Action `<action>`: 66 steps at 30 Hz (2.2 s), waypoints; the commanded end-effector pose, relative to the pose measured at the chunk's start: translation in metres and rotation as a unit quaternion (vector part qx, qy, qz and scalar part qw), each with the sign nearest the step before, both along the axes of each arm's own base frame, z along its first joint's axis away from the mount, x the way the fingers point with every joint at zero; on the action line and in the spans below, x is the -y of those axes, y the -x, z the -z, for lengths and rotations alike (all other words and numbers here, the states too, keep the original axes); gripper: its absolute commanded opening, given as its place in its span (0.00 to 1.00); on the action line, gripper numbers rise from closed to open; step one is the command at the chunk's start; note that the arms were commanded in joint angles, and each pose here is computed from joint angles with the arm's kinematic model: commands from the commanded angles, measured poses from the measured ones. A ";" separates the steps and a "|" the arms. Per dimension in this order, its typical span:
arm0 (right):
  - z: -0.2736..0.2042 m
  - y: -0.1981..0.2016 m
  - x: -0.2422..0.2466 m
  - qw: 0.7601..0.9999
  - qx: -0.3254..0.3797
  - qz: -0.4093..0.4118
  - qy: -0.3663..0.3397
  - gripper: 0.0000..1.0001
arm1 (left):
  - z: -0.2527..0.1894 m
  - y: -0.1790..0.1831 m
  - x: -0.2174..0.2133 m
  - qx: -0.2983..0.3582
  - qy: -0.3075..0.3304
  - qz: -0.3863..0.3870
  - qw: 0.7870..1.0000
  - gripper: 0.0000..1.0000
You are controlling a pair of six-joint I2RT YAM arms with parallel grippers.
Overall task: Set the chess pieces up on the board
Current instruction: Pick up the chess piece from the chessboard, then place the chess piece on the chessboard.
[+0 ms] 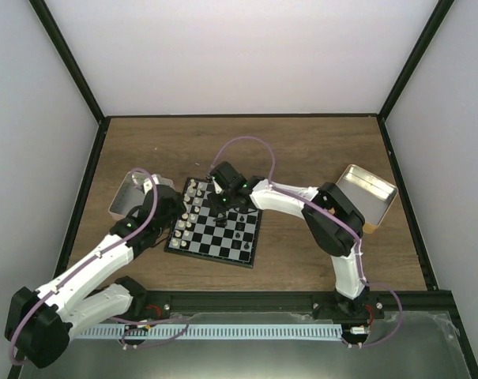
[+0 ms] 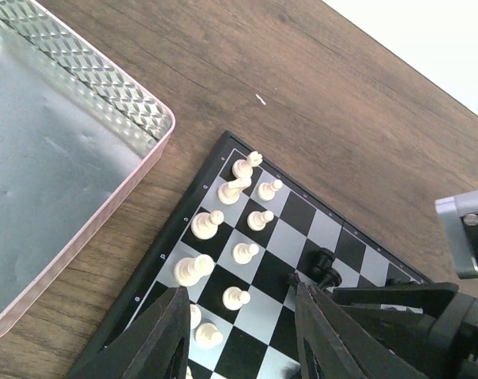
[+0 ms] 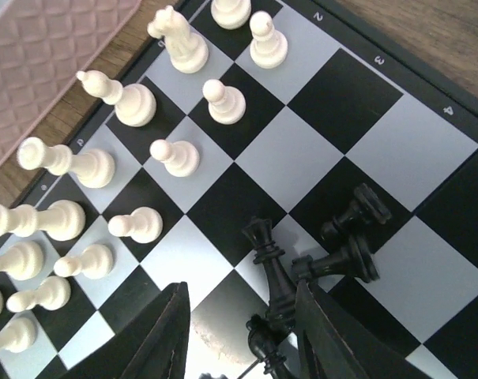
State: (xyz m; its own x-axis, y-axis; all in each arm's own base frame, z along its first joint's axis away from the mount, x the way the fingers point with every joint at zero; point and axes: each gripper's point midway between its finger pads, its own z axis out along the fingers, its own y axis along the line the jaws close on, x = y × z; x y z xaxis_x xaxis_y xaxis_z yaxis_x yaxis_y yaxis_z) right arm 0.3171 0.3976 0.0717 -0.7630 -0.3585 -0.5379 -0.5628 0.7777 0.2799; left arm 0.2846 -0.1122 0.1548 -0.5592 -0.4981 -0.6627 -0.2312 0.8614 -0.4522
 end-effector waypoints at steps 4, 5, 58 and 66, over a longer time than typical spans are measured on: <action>0.005 -0.011 -0.006 1.000 0.007 -0.005 0.026 0.37 | -0.001 0.000 -0.005 0.008 -0.004 -0.003 1.000 0.39; 0.007 -0.011 -0.006 1.000 0.006 -0.005 0.028 0.37 | -0.001 0.000 -0.005 0.008 -0.004 -0.001 1.000 0.40; -0.145 0.095 0.014 0.919 0.201 -0.198 -0.275 0.11 | -0.071 0.042 0.119 -0.012 0.198 0.394 0.897 0.61; -0.152 0.100 0.024 0.911 0.227 -0.198 -0.281 0.11 | -0.062 0.047 0.114 -0.030 0.184 0.398 0.898 0.43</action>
